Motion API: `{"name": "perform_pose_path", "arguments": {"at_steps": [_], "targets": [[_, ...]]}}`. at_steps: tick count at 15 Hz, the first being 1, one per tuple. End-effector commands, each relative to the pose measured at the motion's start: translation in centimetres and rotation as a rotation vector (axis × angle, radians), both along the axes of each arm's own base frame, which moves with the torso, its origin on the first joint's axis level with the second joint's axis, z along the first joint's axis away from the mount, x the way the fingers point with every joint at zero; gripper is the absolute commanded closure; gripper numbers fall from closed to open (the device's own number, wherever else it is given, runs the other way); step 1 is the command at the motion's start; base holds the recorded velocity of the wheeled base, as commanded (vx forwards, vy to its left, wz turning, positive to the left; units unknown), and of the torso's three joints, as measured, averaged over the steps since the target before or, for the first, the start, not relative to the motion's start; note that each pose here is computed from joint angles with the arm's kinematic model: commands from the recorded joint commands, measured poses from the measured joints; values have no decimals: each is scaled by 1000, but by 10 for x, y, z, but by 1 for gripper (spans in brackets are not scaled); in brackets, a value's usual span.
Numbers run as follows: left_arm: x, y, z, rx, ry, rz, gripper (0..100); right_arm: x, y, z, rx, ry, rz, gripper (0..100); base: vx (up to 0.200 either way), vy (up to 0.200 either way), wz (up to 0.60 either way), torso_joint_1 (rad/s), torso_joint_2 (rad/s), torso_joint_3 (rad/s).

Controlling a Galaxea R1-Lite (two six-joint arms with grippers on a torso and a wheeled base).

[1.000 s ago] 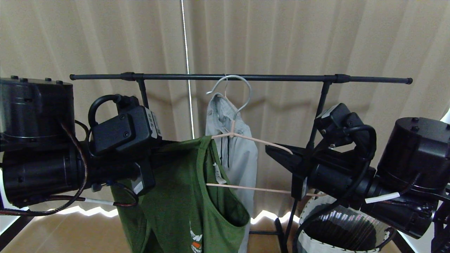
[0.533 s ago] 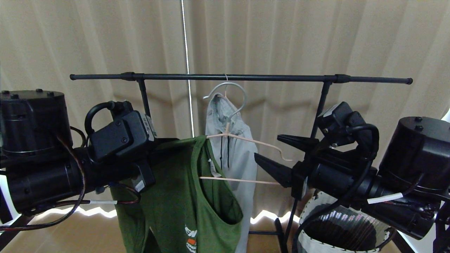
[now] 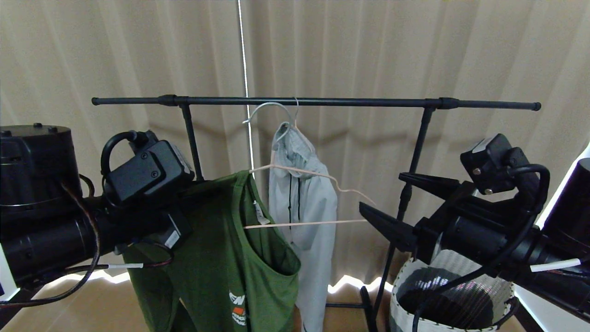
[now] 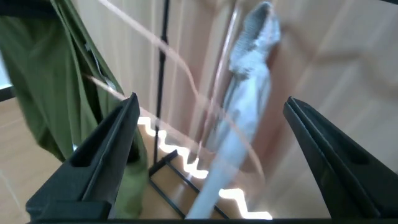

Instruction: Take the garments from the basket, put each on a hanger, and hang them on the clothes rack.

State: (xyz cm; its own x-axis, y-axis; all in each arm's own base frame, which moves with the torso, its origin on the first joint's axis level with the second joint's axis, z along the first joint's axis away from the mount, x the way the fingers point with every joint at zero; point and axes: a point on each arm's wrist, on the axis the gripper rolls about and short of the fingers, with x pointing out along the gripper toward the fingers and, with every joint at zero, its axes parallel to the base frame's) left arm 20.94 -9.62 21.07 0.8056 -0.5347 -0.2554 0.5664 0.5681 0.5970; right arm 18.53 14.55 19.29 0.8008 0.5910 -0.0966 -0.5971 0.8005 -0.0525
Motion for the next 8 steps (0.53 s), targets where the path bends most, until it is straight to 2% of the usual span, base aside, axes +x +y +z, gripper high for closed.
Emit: {"name": "perform_pose_path", "arguments": {"at_steps": [1,4,5,6,8], "targets": [[-2,2,3,-23,0,34,100,-5,-9,1,5,-8,-16,0,0,0,0,0,0,0],[-2,4,4,-62,20,104,100,-6,-10,0,4,-5,-19,0,0,0,0,0,0,0],[-2,6,4,-85,28,196,100,-7,-14,-5,-10,11,-31,0,0,0,0,0,0,0],[-2,6,5,-110,35,227,100,-7,-15,-9,-18,22,-36,0,0,0,0,0,0,0],[-6,7,9,-140,30,232,100,-8,-16,-13,-31,36,-39,0,0,0,0,0,0,0]]}}
